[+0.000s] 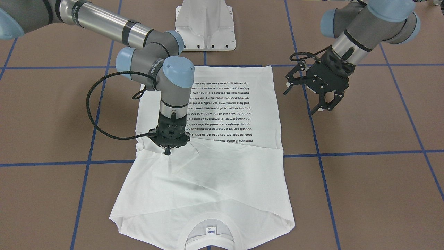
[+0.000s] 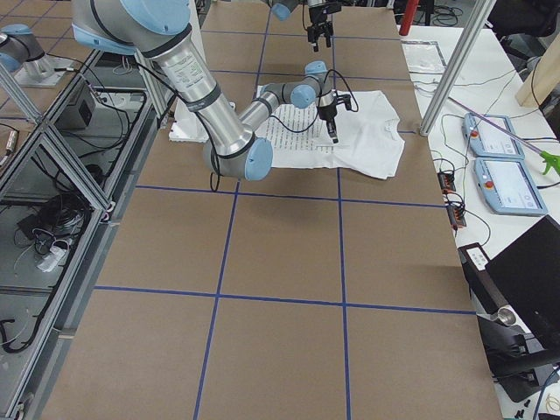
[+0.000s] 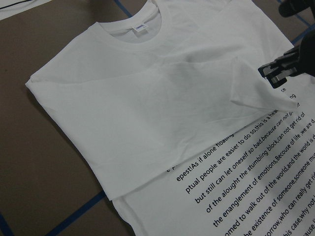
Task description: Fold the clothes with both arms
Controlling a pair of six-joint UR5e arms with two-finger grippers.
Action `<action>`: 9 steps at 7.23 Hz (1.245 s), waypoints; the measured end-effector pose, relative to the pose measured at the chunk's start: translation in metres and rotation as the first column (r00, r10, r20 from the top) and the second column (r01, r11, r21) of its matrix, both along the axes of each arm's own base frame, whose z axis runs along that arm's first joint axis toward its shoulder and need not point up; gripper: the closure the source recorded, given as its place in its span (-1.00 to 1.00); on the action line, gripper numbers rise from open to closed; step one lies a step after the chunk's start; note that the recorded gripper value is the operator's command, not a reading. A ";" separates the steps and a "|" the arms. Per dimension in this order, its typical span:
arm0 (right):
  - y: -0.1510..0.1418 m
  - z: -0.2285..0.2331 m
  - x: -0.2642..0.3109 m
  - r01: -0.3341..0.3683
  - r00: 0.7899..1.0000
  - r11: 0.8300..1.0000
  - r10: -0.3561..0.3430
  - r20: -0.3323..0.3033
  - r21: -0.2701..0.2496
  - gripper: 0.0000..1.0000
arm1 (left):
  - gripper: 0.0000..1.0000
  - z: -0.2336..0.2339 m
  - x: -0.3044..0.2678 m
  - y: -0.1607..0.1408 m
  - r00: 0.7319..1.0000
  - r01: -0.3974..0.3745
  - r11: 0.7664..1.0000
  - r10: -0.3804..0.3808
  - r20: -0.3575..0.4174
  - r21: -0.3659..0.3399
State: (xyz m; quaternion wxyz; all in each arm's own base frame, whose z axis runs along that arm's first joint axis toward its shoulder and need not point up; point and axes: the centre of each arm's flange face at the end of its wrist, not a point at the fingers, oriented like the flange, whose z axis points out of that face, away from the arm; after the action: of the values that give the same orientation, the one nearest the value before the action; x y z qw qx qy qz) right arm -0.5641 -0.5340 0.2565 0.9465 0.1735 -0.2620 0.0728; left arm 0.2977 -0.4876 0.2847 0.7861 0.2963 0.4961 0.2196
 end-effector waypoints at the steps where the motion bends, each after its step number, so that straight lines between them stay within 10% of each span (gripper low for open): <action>1: -0.002 -0.006 0.004 -0.004 1.000 1.000 0.004 0.012 0.008 0.32 | -1.00 0.000 0.000 0.000 1.000 0.002 1.000 -0.002 -0.002 -0.006; 3: -0.007 -0.037 -0.011 -0.029 0.998 1.000 0.029 0.047 0.006 -0.29 | -1.00 0.000 0.001 0.000 1.000 0.002 1.000 -0.002 -0.002 -0.009; 9: 0.000 -0.046 -0.087 -0.039 0.997 0.999 0.039 0.065 -0.002 0.10 | -1.00 0.001 0.000 0.000 1.000 0.004 1.000 -0.004 -0.001 -0.011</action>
State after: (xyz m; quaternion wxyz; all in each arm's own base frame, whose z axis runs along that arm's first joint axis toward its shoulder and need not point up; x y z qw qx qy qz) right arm -0.6509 -0.5341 0.2103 0.9359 0.1756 -0.2894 0.0973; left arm 0.2976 -0.4878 0.2861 0.7878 0.2931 0.4971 0.2152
